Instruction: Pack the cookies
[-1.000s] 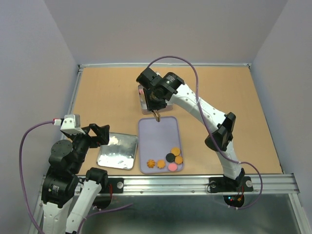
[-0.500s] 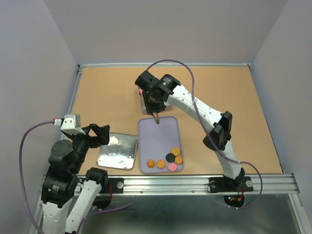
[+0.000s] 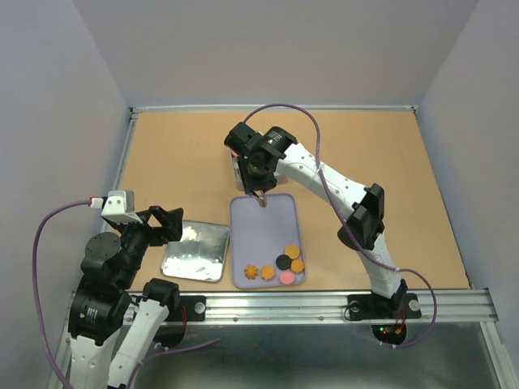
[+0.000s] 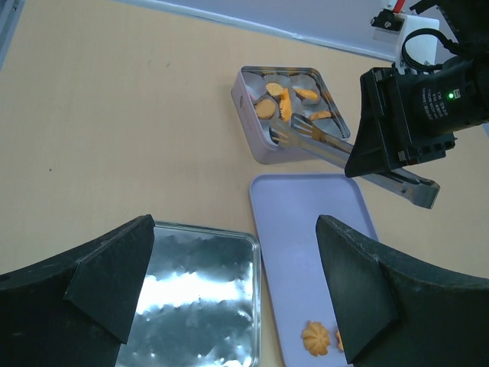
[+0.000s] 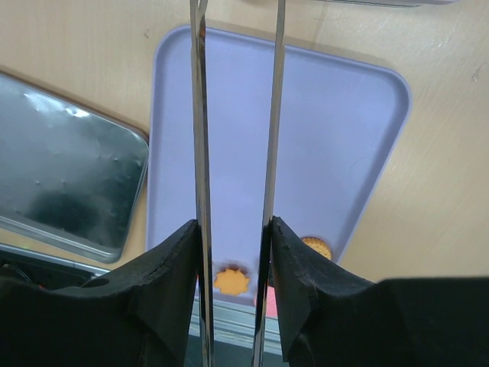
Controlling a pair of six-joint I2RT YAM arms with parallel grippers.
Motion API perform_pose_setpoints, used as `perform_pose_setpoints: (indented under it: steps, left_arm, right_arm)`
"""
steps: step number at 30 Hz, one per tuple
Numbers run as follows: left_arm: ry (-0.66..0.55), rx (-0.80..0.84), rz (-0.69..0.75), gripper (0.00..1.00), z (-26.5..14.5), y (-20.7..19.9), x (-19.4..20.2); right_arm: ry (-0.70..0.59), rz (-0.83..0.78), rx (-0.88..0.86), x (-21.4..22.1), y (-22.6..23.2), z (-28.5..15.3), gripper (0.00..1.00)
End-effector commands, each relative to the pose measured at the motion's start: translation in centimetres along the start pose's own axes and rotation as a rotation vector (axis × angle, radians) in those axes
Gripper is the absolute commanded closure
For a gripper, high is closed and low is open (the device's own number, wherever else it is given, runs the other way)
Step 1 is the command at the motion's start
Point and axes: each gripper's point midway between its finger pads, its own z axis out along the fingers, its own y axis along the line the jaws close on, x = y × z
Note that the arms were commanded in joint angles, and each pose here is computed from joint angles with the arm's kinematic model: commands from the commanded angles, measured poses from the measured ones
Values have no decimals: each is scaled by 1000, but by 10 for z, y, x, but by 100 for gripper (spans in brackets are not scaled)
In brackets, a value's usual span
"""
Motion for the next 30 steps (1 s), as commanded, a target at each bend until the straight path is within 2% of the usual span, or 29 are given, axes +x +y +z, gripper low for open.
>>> perform_pose_setpoints:
  steps: [1, 7, 20, 26, 30]
  left_arm:
    - [-26, 13, 4, 1, 6, -4, -8]
    - [-27, 17, 4, 1, 5, -4, -8]
    - [-35, 19, 3, 1, 3, -4, -9]
    - [-39, 22, 3, 1, 3, -5, -9]
    - [-38, 23, 3, 1, 3, -5, -9]
  right_arm:
    - [-50, 13, -22, -9, 3, -12, 55]
    - [-89, 34, -29, -16, 1, -25, 50]
    - [-127, 80, -69, -18, -3, -55, 50]
    - [-132, 106, -106, 3, -12, -87, 51]
    - [-125, 95, -144, 33, -6, -107, 51]
